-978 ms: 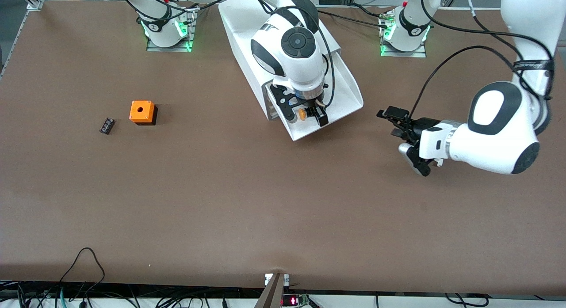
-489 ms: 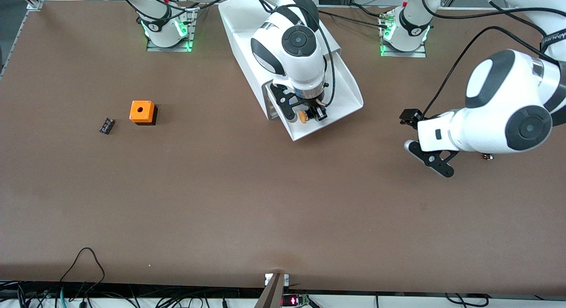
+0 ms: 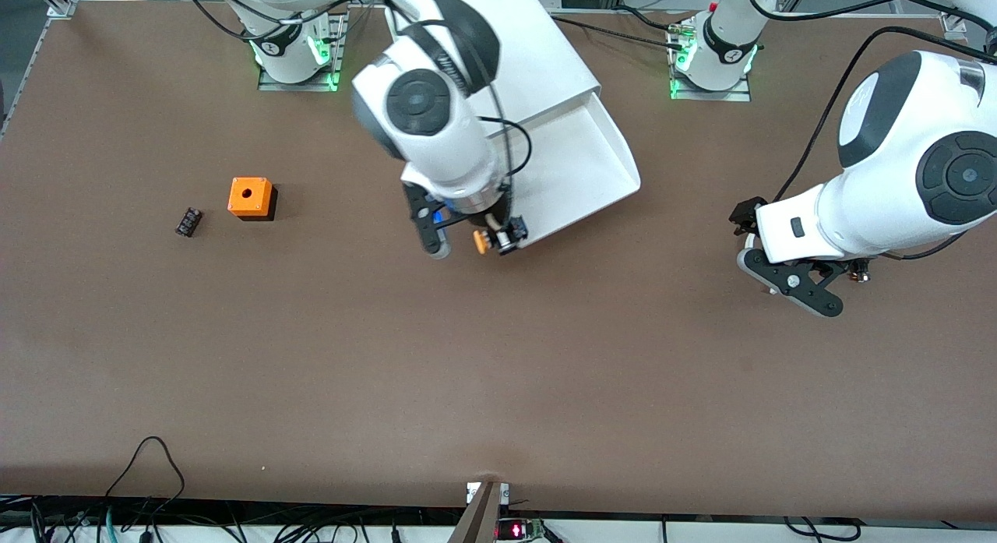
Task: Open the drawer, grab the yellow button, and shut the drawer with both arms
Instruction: 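Lift the orange button out with the right gripper while the left gripper releases, then push the drawer shut with the left gripper while the right gripper carries the button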
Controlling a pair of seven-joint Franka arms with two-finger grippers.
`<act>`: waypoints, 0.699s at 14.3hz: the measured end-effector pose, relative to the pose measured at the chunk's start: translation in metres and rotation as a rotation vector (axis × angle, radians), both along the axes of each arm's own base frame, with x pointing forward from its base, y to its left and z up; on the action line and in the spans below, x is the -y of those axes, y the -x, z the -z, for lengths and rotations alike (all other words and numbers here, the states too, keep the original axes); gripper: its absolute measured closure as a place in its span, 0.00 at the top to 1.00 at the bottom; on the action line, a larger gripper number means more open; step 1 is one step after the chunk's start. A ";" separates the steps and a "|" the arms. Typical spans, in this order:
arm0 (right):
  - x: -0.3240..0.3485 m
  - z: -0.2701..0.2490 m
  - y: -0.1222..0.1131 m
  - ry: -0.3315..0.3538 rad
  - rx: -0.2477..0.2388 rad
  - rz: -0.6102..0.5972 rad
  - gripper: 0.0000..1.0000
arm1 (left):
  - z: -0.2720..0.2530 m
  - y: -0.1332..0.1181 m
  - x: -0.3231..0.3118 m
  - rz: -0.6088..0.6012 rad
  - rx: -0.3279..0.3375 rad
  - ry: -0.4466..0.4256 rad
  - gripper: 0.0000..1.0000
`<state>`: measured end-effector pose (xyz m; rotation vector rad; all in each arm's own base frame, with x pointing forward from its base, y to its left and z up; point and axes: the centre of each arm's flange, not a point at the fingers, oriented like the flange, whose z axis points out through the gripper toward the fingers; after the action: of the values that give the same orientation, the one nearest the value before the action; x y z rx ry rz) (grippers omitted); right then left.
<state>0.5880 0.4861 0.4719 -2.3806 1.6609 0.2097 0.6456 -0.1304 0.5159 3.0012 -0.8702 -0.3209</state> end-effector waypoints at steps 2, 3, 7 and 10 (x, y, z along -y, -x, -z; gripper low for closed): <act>0.014 -0.013 -0.009 -0.033 -0.008 0.019 0.43 | 0.001 -0.001 0.001 -0.087 0.009 -0.014 1.00; 0.013 -0.015 -0.008 -0.035 -0.007 0.005 0.43 | 0.001 -0.002 0.003 -0.167 0.022 -0.018 1.00; 0.032 -0.015 -0.006 0.020 -0.005 -0.299 0.43 | 0.025 -0.005 0.042 -0.487 0.055 0.010 1.00; 0.094 -0.022 -0.030 0.045 -0.012 -0.536 0.43 | 0.058 0.003 0.100 -0.648 0.104 0.021 1.00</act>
<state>0.6181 0.3918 0.4936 -2.8129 1.0037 0.2758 0.6430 -0.2300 0.4576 3.0793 0.1256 -0.1393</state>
